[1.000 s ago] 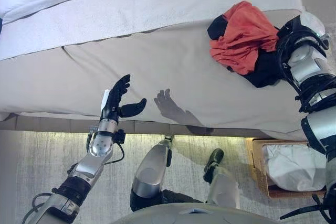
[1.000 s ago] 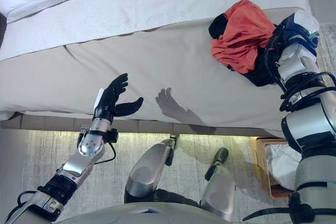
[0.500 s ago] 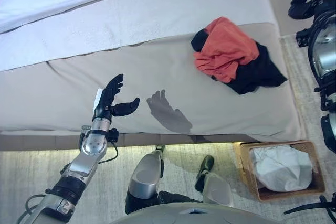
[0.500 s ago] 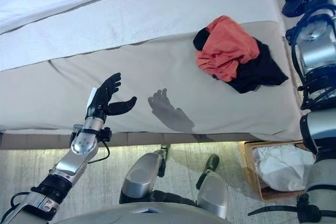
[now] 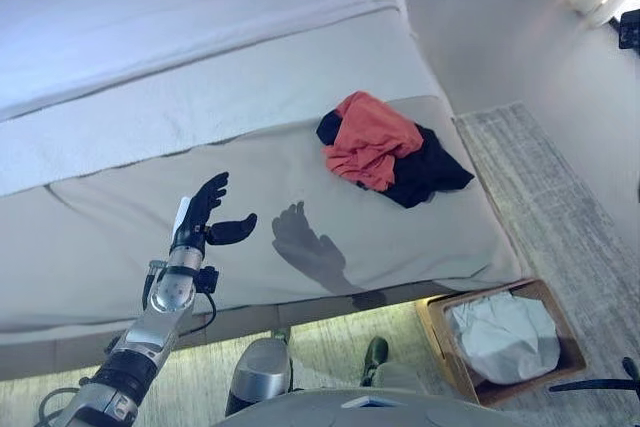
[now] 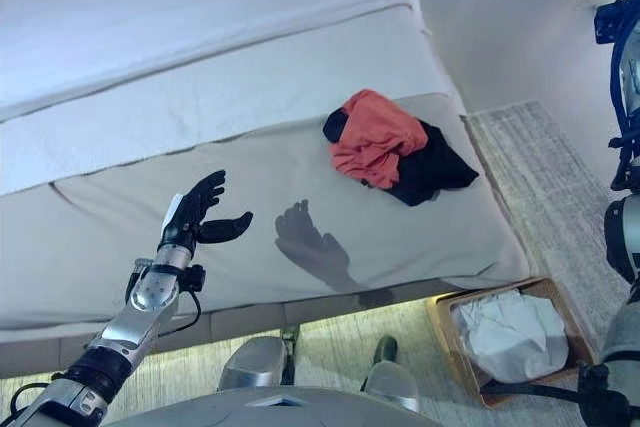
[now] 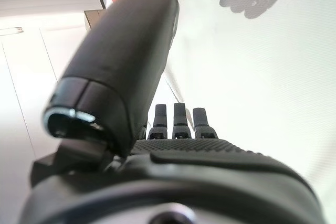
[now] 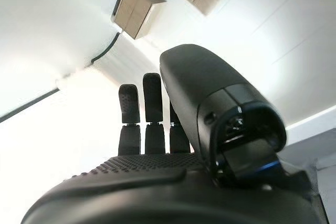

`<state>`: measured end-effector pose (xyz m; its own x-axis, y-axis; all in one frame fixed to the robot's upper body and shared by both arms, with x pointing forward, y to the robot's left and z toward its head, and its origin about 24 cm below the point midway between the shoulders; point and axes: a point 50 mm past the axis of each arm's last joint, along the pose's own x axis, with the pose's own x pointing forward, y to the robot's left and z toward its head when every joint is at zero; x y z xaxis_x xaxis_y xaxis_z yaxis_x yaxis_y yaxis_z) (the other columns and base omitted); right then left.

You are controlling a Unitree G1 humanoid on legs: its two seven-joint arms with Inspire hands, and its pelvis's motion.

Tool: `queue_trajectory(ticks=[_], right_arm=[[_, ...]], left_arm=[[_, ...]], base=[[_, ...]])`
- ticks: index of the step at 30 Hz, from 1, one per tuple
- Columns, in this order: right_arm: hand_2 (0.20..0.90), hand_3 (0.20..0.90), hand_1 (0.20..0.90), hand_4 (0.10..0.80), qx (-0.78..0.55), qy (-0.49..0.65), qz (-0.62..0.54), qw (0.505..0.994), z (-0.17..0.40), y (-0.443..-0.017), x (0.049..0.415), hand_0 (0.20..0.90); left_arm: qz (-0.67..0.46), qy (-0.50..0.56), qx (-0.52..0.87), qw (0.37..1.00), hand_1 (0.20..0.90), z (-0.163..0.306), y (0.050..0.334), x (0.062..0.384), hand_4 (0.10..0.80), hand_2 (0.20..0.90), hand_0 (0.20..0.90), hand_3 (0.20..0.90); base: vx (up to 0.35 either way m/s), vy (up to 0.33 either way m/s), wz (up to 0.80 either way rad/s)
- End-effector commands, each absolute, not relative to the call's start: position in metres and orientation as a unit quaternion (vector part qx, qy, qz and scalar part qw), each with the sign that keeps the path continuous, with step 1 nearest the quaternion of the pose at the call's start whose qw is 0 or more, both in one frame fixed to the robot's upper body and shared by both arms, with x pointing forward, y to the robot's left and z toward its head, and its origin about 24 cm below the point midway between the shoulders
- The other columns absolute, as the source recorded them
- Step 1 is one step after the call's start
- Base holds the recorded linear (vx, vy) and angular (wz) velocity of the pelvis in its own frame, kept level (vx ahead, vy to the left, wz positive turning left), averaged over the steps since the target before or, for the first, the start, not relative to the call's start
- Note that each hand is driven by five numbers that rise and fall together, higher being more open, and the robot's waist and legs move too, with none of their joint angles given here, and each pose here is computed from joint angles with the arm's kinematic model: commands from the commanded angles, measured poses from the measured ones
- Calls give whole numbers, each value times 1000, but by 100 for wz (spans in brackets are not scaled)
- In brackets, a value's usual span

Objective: Pick up the clothes from the bed and place them into the basket

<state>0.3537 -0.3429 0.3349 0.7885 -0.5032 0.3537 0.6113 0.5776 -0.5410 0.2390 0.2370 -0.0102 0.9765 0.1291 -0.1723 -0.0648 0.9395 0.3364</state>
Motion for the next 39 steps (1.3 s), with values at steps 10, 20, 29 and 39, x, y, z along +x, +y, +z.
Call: queue_trajectory(ticks=[10,20,29,39], right_arm=[[900,900,900,800,-459,-55,-255,849,320,-325,370,900],[900,900,900,800,-503,-74,-285,813,326,-303,384,900],[900,900,900,800,-509,-82,-296,804,321,-283,391,900],[900,900,900,800,-518,-31,-324,791,315,-300,388,900]], left_arm=[[-1,17,168,986,900,8,208,251,800,900,900,900],[-31,-87,110,990,900,44,180,266,800,900,900,900],[-44,-86,102,990,900,45,175,259,800,900,900,900],[-38,-113,84,989,900,54,175,253,800,900,900,900]], base=[[-25,7,7],[-191,60,22],[-41,-1,14],[-26,6,7]])
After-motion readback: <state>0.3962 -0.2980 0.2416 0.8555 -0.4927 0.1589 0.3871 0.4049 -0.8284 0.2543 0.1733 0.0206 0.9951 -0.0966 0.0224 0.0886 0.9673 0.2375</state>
